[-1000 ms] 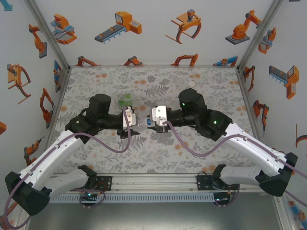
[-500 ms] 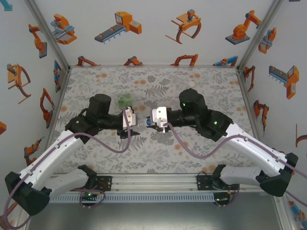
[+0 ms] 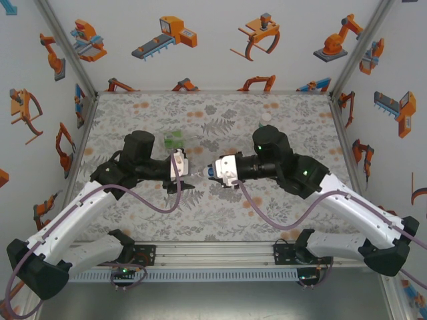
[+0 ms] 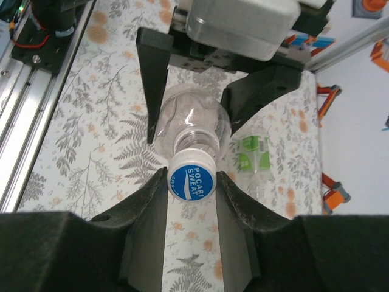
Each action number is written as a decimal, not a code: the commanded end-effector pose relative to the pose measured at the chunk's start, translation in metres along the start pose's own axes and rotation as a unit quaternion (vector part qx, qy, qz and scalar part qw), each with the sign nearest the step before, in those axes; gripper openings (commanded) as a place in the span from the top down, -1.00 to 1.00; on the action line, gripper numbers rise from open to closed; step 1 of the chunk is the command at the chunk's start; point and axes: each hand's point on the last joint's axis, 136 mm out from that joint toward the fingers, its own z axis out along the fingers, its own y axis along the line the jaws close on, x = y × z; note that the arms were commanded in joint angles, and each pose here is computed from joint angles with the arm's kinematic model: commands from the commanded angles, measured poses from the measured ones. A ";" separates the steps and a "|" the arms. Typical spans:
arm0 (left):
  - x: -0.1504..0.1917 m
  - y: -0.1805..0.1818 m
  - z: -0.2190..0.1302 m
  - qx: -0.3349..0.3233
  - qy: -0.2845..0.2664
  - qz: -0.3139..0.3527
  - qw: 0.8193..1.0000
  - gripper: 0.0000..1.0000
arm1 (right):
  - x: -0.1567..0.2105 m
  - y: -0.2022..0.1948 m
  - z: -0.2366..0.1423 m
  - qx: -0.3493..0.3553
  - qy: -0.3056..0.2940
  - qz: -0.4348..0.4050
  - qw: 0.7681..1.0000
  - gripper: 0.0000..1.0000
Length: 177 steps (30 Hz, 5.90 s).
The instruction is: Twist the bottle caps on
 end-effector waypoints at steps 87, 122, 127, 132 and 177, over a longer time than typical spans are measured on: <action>-0.004 0.034 -0.007 -0.091 0.015 0.005 0.996 1.00 | 0.073 -0.094 0.002 0.324 -0.054 0.690 0.645 1.00; -0.019 0.020 -0.003 -0.023 -0.021 -0.030 0.999 1.00 | -0.013 -0.092 -0.024 0.275 -0.164 0.354 0.879 1.00; -0.022 0.015 -0.005 -0.014 -0.027 -0.024 0.999 1.00 | -0.030 -0.066 -0.029 0.229 -0.160 0.245 0.928 1.00; -0.028 0.007 -0.007 0.006 -0.044 -0.013 0.999 1.00 | -0.036 -0.039 -0.021 0.164 -0.152 0.183 0.957 1.00; -0.056 -0.011 -0.028 0.029 -0.125 0.027 0.991 1.00 | -0.039 -0.015 -0.011 0.103 -0.207 0.203 0.951 1.00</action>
